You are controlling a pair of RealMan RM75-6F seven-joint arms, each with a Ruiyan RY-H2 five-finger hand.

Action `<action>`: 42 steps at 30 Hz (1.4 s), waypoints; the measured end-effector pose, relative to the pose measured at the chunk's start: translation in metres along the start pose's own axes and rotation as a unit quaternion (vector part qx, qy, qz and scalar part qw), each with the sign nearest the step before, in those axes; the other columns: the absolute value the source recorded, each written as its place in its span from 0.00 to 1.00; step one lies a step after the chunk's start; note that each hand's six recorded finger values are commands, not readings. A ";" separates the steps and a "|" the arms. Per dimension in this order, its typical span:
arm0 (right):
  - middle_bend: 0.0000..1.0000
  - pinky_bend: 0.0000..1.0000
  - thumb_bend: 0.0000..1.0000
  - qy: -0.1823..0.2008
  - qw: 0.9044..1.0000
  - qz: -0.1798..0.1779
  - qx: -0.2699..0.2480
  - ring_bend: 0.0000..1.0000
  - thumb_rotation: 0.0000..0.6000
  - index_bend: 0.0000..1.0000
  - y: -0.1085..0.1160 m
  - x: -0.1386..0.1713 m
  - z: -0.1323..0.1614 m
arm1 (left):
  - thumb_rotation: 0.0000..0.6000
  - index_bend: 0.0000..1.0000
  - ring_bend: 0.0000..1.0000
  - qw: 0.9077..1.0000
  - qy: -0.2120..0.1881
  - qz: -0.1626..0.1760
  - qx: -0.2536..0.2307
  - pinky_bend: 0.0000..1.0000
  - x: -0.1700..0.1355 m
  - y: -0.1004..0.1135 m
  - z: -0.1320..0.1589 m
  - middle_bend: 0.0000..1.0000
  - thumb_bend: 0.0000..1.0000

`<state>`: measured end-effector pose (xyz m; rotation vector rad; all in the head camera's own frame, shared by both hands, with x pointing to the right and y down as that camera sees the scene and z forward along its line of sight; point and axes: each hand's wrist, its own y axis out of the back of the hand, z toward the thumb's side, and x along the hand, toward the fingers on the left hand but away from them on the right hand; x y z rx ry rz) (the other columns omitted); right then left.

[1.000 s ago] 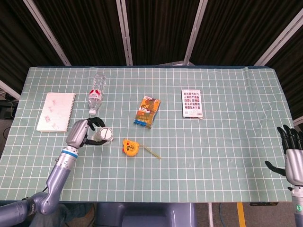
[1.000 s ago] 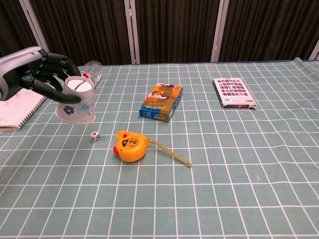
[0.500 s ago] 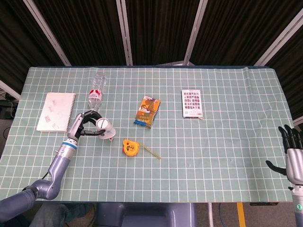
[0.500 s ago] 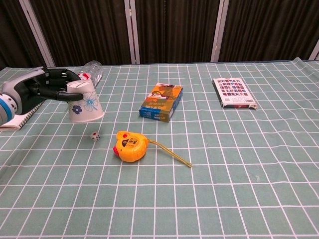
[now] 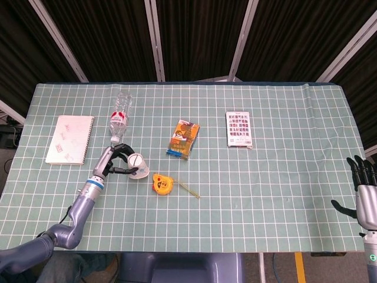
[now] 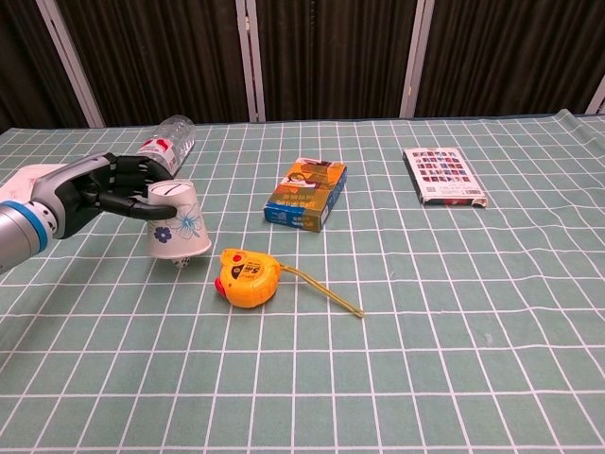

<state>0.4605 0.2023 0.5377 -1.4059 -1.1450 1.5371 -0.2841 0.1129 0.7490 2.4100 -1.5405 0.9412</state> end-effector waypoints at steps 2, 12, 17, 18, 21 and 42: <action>0.00 0.00 0.00 0.000 1.000 0.000 0.000 0.00 1.00 0.00 0.000 0.000 0.000 | 1.00 0.48 0.35 1.000 0.002 0.000 0.005 0.43 0.000 -0.001 -0.002 0.40 0.00; 0.00 0.00 0.00 0.004 1.000 0.002 0.000 0.00 1.00 0.00 0.001 0.001 0.001 | 1.00 0.04 0.00 1.000 -0.013 -0.008 0.020 0.00 -0.009 -0.001 -0.002 0.00 0.00; 0.00 0.00 0.00 0.009 1.000 0.000 -0.003 0.00 1.00 0.00 0.002 0.003 0.003 | 1.00 0.00 0.00 0.999 -0.037 -0.009 0.026 0.00 -0.023 0.006 0.006 0.00 0.00; 0.00 0.00 0.00 0.010 1.000 0.000 -0.003 0.00 1.00 0.00 0.003 0.003 0.004 | 1.00 0.00 0.00 0.999 -0.044 -0.008 0.028 0.00 -0.027 0.009 0.009 0.00 0.00; 0.00 0.00 0.00 0.015 1.000 -0.003 -0.005 0.00 1.00 0.00 0.005 0.005 0.006 | 1.00 0.00 0.00 0.997 -0.065 -0.001 0.037 0.00 -0.036 0.017 0.018 0.00 0.00; 0.00 0.00 0.00 0.053 0.998 -0.019 -0.028 0.00 1.00 0.00 0.019 0.020 0.018 | 1.00 0.00 0.00 0.891 0.007 0.169 0.421 0.00 -0.211 0.108 0.042 0.00 0.00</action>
